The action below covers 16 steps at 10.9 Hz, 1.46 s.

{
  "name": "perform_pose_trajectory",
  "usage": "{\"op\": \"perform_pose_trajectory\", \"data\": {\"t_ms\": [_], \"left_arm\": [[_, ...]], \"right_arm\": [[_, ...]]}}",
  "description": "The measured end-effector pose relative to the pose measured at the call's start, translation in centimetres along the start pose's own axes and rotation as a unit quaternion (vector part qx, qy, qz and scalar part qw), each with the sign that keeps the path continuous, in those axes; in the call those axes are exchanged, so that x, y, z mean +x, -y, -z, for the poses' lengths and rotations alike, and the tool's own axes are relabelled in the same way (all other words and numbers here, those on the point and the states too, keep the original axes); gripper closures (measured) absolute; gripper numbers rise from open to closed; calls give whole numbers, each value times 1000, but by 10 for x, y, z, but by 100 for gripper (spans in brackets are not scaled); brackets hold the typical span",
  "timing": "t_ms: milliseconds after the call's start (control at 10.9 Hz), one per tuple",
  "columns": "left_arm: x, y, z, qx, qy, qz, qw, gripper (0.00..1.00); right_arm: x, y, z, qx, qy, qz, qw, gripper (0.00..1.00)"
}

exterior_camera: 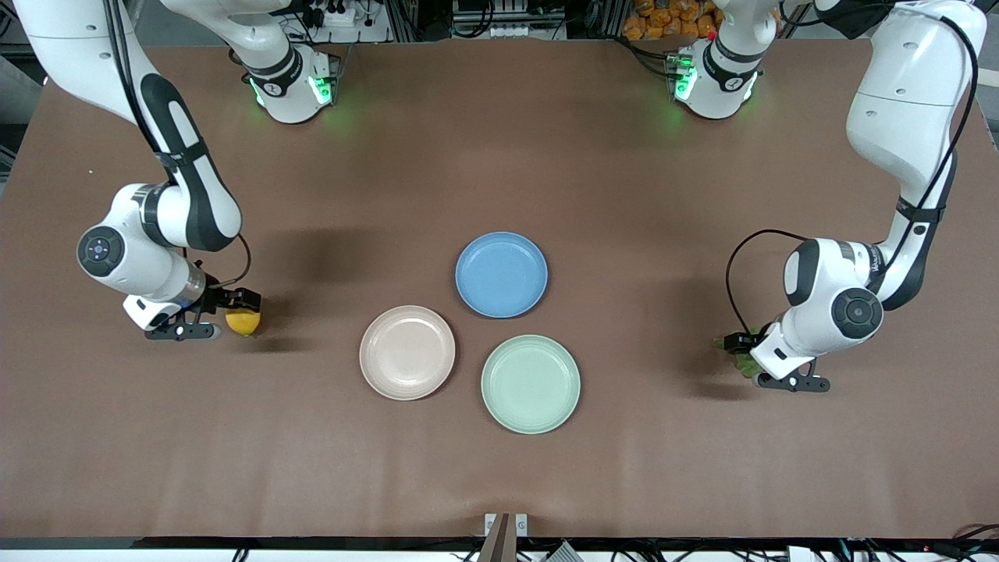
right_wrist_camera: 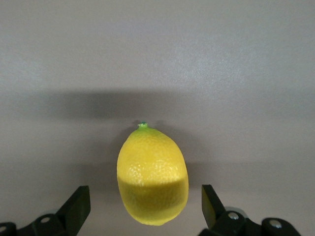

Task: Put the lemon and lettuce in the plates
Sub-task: 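Close the right gripper on the lemon while the left gripper grasps lettuce, then carry the lettuce with the left gripper onto the mint green plate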

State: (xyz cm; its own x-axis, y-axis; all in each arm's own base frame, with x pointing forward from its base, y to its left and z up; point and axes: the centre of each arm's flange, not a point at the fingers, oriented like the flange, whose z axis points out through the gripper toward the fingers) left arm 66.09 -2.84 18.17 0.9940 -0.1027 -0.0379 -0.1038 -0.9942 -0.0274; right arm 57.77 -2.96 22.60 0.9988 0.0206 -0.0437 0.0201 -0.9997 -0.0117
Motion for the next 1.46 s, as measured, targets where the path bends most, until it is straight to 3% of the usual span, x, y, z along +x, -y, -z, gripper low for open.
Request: {"op": "perform_pose_trajectory", "data": {"t_ms": [640, 731, 1097, 1463], "left_arm": [[5, -1, 4, -2, -6, 0, 1000, 90], [8, -1, 7, -1, -11, 0, 1000, 96], [16, -18, 42, -3, -31, -22, 999, 96], [15, -87, 148, -10, -69, -76, 995, 96]], "right_arm": [[-9, -2, -47, -7, 3, -1, 1000, 0], [-9, -2, -49, -7, 2, -1, 1000, 0], [-8, -1, -53, -8, -1, 0, 1000, 0], [-7, 1, -60, -10, -8, 3, 1000, 0]]}}
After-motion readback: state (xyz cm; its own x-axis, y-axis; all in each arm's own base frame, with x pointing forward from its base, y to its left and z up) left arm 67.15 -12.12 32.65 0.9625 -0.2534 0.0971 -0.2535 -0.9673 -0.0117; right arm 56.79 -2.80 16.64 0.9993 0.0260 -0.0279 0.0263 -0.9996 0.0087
